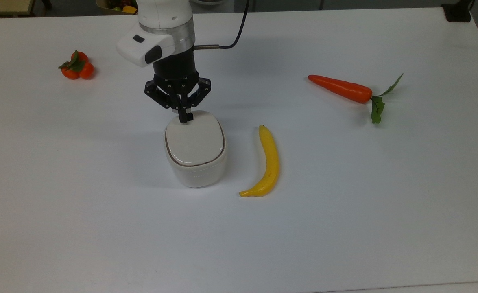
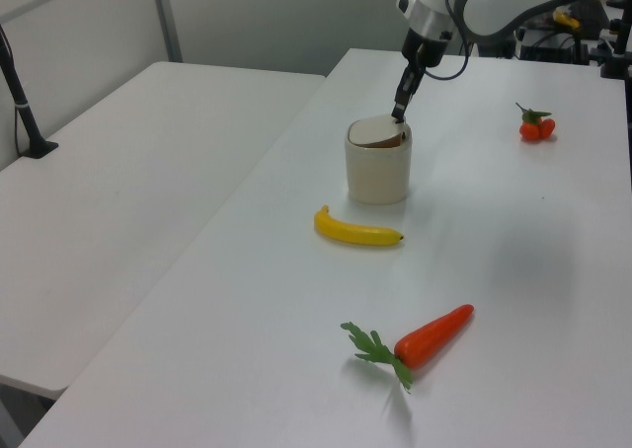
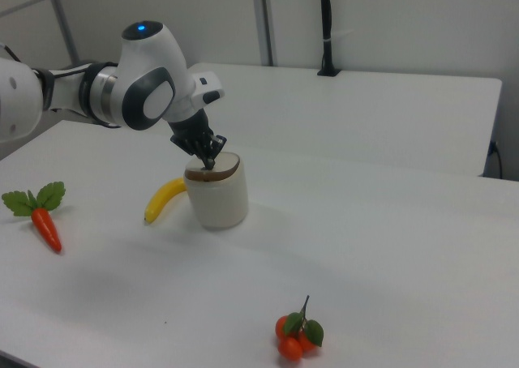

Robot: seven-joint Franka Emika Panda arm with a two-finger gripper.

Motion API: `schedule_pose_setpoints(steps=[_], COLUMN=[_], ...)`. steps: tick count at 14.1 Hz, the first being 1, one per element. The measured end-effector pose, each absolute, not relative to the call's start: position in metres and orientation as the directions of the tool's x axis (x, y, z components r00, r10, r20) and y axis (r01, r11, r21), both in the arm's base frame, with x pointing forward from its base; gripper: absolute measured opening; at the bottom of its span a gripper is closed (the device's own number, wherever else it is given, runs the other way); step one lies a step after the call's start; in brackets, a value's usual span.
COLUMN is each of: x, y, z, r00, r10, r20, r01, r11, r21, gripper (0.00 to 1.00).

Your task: Close garbage bin

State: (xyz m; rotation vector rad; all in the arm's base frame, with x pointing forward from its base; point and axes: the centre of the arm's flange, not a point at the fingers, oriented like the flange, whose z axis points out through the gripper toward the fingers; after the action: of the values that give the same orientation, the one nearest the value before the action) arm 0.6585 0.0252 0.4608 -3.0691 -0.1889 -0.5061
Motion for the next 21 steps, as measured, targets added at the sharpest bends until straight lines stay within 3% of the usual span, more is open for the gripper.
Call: schedule_pose_setpoints(steps=[11,15,17,19,21], x=[0.658,0.658,0.655,0.646,0.637], y=[0.024,0.024,0.024,0.024,0.023], z=[0.439,0.445,0.465,0.493,0.516], r00=[0.949,0.946,0.943,0.953,0.959], r10=[0.134,0.134,0.134,0.134,0.108], r20=[0.285,0.295,0.304,0.271,0.26], r01=[0.137,0.137,0.137,0.137,0.12], r11=[-0.99,-0.991,-0.99,-0.991,-0.992], r21=[0.009,0.011,0.013,0.007,-0.029], gripper=[0.01,0.01,0.02,0.06,0.23])
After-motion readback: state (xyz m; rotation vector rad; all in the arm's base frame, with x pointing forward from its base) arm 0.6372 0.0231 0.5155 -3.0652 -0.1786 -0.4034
